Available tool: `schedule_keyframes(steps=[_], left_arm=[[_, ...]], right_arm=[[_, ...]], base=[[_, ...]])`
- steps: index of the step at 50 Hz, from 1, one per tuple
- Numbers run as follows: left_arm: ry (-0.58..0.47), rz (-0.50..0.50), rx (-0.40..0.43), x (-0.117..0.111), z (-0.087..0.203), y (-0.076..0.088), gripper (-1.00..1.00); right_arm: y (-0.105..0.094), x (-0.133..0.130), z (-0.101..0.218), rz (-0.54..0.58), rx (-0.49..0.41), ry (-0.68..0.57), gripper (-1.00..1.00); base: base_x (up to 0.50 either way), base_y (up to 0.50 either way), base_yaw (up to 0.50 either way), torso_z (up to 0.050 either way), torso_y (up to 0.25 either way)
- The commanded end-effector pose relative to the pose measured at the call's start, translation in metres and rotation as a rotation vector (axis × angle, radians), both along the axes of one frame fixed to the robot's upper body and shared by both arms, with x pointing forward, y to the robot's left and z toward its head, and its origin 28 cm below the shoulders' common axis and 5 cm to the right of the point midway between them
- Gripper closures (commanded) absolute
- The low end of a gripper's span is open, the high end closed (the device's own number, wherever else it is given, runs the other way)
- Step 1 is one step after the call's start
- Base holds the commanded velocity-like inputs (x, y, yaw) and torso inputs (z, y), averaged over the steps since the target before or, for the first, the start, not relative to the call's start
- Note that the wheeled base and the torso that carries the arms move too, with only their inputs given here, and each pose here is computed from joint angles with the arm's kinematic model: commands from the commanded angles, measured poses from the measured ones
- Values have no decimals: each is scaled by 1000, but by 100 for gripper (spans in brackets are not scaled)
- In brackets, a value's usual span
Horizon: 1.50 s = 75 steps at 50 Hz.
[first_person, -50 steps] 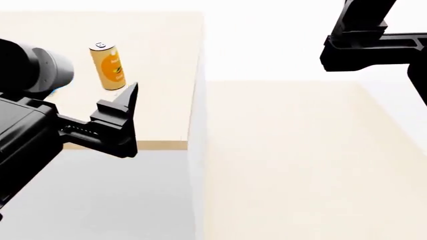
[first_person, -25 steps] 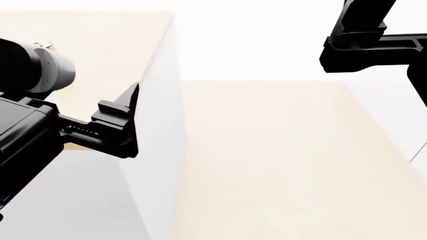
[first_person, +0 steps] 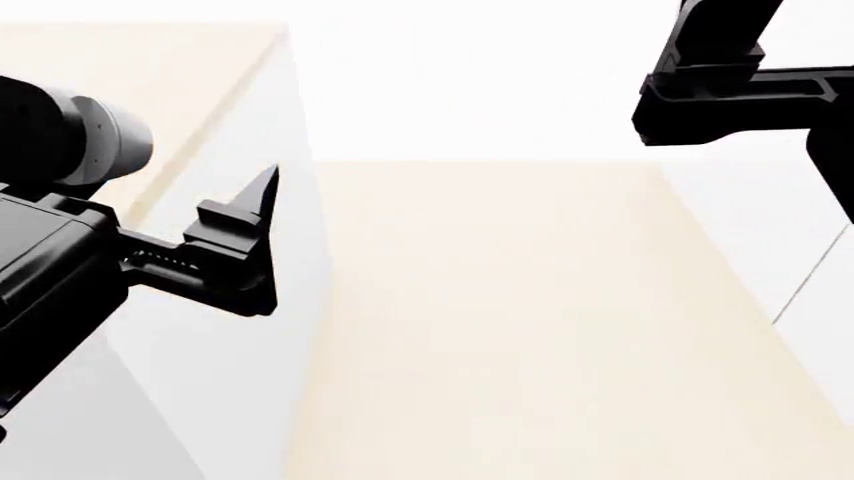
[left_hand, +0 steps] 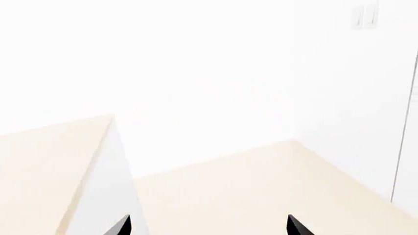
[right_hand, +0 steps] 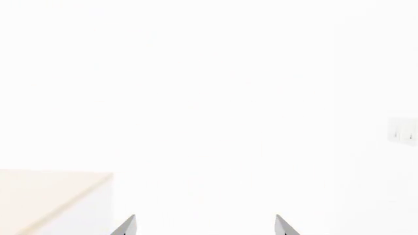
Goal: Move the drinks to the dining counter.
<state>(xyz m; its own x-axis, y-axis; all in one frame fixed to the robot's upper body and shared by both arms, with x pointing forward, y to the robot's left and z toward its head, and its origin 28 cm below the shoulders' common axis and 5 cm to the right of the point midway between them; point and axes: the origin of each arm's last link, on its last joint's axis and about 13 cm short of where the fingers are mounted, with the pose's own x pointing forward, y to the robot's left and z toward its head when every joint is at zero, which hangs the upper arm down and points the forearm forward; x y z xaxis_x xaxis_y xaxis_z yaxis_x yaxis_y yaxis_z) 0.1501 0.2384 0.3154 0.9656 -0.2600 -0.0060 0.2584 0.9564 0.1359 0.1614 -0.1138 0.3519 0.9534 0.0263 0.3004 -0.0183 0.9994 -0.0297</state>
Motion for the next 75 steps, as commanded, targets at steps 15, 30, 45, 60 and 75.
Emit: schedule_keyframes(steps=[15, 30, 45, 60, 75], left_arm=[[-3, 1, -5, 0, 1, 0, -100], [-11, -1, 5, -3, 3, 0, -100], [-20, -7, 20, -4, 7, -3, -100], [-25, -7, 25, -3, 9, -3, -100], [-25, -5, 27, -3, 9, -3, -100]], right_arm=[[-2, 0, -1, -7, 5, 3, -100], [-3, -7, 2, -8, -8, -4, -100], [-4, -5, 4, -11, -9, -2, -100], [-6, -3, 1, -24, -3, 7, -100], [-6, -4, 1, -21, -5, 5, -100]], base=[[2, -500, 0, 0, 0], [2, -500, 0, 0, 0], [2, -500, 0, 0, 0], [2, -500, 0, 0, 0], [2, -500, 0, 0, 0]])
